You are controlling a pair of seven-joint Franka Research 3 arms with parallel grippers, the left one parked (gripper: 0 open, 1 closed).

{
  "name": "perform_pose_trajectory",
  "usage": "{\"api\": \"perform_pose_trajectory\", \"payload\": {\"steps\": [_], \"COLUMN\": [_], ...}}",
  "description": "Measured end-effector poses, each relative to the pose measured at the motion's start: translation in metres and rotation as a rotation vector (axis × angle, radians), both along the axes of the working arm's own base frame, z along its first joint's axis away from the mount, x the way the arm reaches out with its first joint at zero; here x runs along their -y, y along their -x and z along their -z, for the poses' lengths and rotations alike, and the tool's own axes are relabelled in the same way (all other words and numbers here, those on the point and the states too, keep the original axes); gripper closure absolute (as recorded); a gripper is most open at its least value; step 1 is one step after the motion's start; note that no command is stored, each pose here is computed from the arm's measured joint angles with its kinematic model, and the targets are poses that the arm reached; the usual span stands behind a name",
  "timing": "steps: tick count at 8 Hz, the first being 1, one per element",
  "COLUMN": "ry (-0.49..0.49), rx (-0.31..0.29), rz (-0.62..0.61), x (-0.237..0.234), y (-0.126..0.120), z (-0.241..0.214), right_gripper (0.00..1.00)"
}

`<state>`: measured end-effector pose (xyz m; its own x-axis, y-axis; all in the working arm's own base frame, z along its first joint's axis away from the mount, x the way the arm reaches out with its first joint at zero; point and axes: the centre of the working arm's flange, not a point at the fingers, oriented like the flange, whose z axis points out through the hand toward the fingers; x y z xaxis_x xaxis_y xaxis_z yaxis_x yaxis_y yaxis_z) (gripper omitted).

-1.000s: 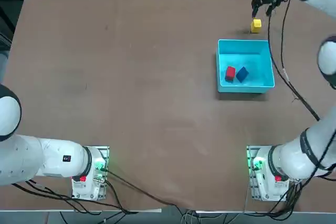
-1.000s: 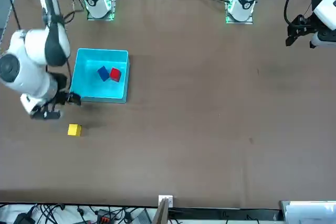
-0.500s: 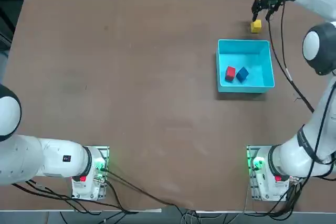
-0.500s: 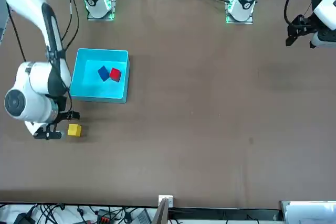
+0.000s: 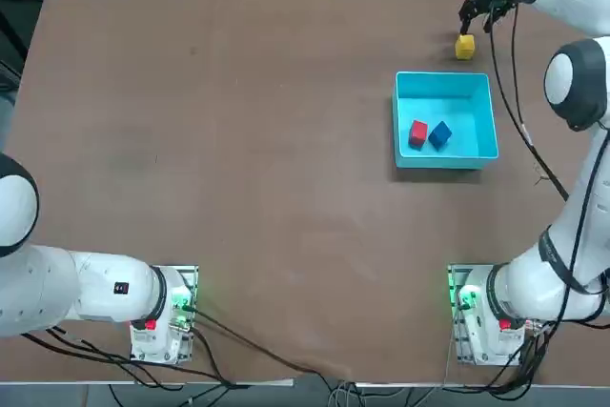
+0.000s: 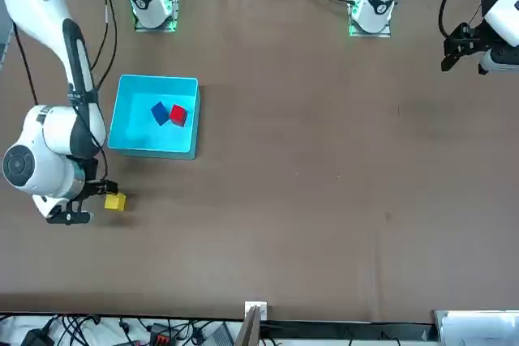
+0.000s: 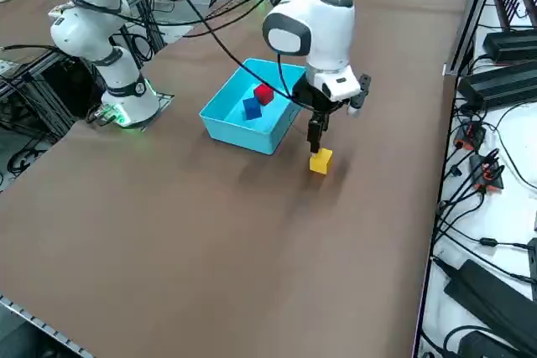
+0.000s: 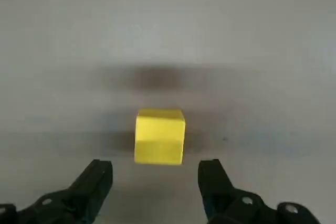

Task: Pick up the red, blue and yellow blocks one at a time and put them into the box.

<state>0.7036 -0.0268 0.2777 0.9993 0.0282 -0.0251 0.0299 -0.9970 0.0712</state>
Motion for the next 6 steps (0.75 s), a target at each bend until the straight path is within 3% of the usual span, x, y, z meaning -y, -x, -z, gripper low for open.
{"api": "perform_pose_trajectory", "payload": {"steps": [2, 6], "ry": [0.003, 0.007], "rx": [0.029, 0.030], "rz": [-0.004, -0.010], "x": [0.000, 0.000], "y": [-0.004, -0.006], "z": [0.013, 0.040], "right_gripper": [0.01, 0.01]}}
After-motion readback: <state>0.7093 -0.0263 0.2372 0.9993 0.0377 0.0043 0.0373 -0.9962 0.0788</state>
